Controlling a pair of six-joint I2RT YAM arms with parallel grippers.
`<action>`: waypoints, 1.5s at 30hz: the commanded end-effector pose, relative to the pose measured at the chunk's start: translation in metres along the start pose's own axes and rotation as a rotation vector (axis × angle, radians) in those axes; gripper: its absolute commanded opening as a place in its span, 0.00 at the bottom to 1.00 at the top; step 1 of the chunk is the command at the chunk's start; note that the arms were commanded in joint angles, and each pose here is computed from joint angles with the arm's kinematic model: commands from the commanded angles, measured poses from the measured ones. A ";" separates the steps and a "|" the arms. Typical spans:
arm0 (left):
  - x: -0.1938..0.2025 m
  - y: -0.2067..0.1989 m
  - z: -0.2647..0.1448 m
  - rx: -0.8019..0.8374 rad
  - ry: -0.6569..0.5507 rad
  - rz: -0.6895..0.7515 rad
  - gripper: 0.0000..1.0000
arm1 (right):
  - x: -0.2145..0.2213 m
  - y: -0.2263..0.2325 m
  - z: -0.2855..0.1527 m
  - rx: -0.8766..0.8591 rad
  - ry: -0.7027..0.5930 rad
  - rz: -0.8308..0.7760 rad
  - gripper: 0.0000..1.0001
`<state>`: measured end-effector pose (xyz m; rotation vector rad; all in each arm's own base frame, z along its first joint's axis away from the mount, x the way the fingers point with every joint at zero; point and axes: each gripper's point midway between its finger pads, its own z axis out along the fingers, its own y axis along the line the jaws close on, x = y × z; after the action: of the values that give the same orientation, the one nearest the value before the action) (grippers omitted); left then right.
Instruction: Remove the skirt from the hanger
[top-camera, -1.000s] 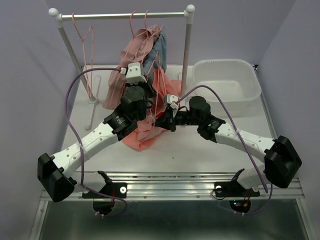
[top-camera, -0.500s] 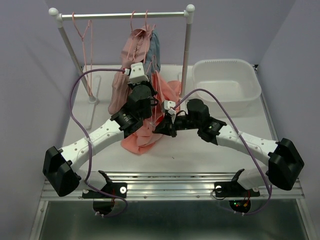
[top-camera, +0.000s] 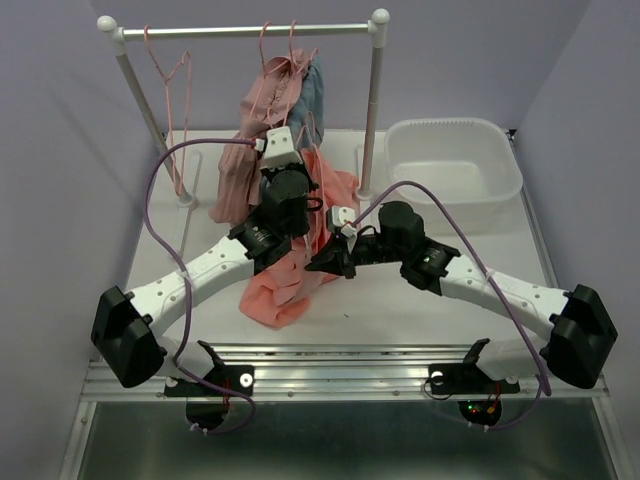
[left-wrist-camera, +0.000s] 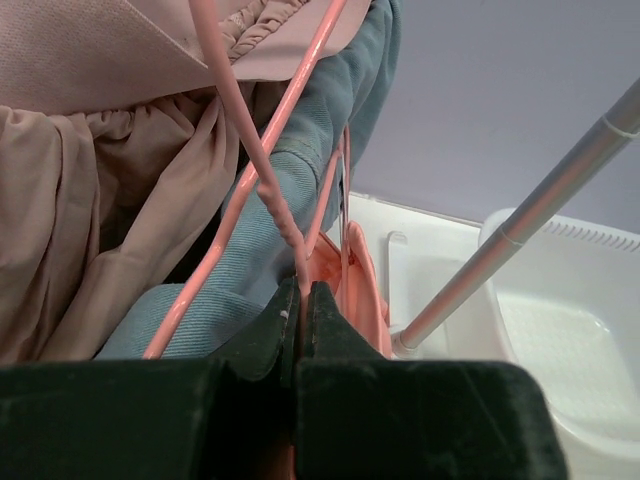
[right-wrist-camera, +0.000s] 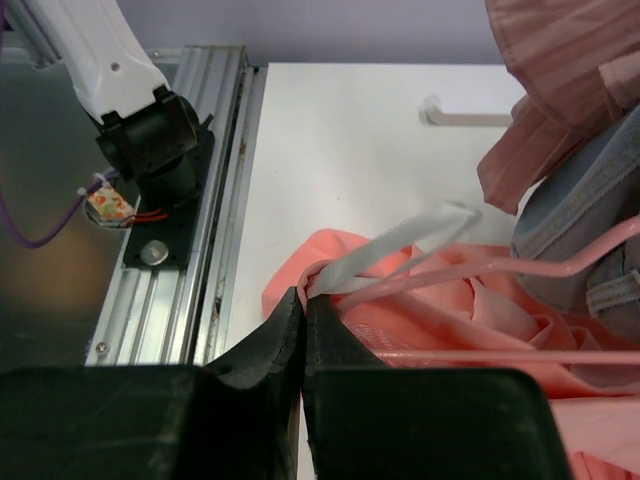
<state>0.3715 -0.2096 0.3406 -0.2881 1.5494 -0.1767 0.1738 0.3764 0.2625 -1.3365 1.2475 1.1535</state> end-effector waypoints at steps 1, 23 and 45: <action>-0.053 -0.008 -0.011 0.071 -0.087 -0.141 0.00 | 0.015 0.000 0.000 0.053 0.020 0.044 0.01; -0.010 -0.001 -0.100 0.384 0.277 -0.082 0.00 | 0.052 -0.117 -0.087 0.997 0.024 0.222 0.01; 0.052 0.051 -0.165 0.341 0.642 -0.030 0.00 | 0.044 -0.190 -0.133 1.232 0.062 0.178 0.01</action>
<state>0.2086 -0.1932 0.2689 0.0531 2.1091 -0.5936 0.3633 0.2358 0.2142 -0.2924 1.7729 0.2046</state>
